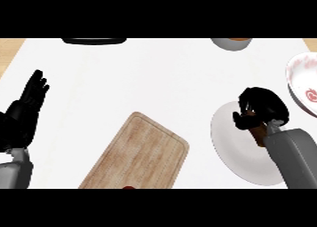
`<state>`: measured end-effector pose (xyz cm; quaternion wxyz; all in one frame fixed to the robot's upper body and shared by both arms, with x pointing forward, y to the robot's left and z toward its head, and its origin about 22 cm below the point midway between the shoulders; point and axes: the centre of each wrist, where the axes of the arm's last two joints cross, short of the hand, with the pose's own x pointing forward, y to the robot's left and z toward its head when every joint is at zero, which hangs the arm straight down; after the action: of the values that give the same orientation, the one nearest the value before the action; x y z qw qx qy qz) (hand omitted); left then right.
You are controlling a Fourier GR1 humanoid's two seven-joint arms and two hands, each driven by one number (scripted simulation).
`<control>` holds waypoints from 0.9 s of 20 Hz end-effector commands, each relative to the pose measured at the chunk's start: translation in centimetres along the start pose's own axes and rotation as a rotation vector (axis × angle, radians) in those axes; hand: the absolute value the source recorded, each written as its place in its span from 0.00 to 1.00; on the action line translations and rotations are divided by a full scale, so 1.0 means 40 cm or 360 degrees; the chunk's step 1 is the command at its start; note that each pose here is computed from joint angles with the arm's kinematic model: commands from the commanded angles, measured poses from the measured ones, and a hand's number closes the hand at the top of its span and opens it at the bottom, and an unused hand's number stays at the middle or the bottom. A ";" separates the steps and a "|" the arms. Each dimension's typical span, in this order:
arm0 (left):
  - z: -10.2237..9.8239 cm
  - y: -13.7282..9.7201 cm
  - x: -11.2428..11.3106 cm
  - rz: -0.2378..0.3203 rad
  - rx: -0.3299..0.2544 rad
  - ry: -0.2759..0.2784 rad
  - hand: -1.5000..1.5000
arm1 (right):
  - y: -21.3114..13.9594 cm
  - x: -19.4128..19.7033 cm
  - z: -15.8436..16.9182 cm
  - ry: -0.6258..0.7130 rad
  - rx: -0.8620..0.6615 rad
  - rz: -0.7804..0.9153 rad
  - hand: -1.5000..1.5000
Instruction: Pick the sweet potato from the plate and place it in the bowl
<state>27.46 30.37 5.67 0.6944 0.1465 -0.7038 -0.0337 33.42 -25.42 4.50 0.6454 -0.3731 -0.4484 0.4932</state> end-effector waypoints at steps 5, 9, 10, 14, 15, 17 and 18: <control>0.011 0.014 -0.009 -0.0023 0.0019 0.0030 0.50 | -0.208 0.054 0.084 0.0050 -0.0677 0.0016 1.00; 0.002 0.026 0.018 0.0032 0.0024 0.0019 0.50 | -0.354 0.059 0.139 0.0098 -0.1032 -0.0155 1.00; 0.016 0.028 0.011 0.0007 0.0038 0.0023 0.50 | -0.325 0.035 0.184 0.0089 -0.1024 -0.0167 1.00; 0.003 0.005 -0.018 -0.0018 0.0021 0.0017 0.50 | -0.416 -0.020 0.241 0.0179 -0.1135 -0.0236 1.00; 0.025 0.007 -0.005 -0.0006 -0.0025 0.0020 0.50 | -0.465 0.033 0.239 0.0211 -0.1090 -0.0286 1.00; -0.011 -0.011 0.003 0.0002 -0.0013 -0.0001 0.50 | -0.451 -0.063 0.186 0.0218 -0.1099 -0.0354 1.00; -0.029 0.016 0.023 -0.0003 0.0018 -0.0021 0.50 | -0.392 -0.088 0.191 0.0233 -0.1121 -0.0361 1.00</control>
<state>27.77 30.74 5.89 0.6962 0.1484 -0.7017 -0.0311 31.11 -29.60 21.73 0.5524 -0.5502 -0.5780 0.2409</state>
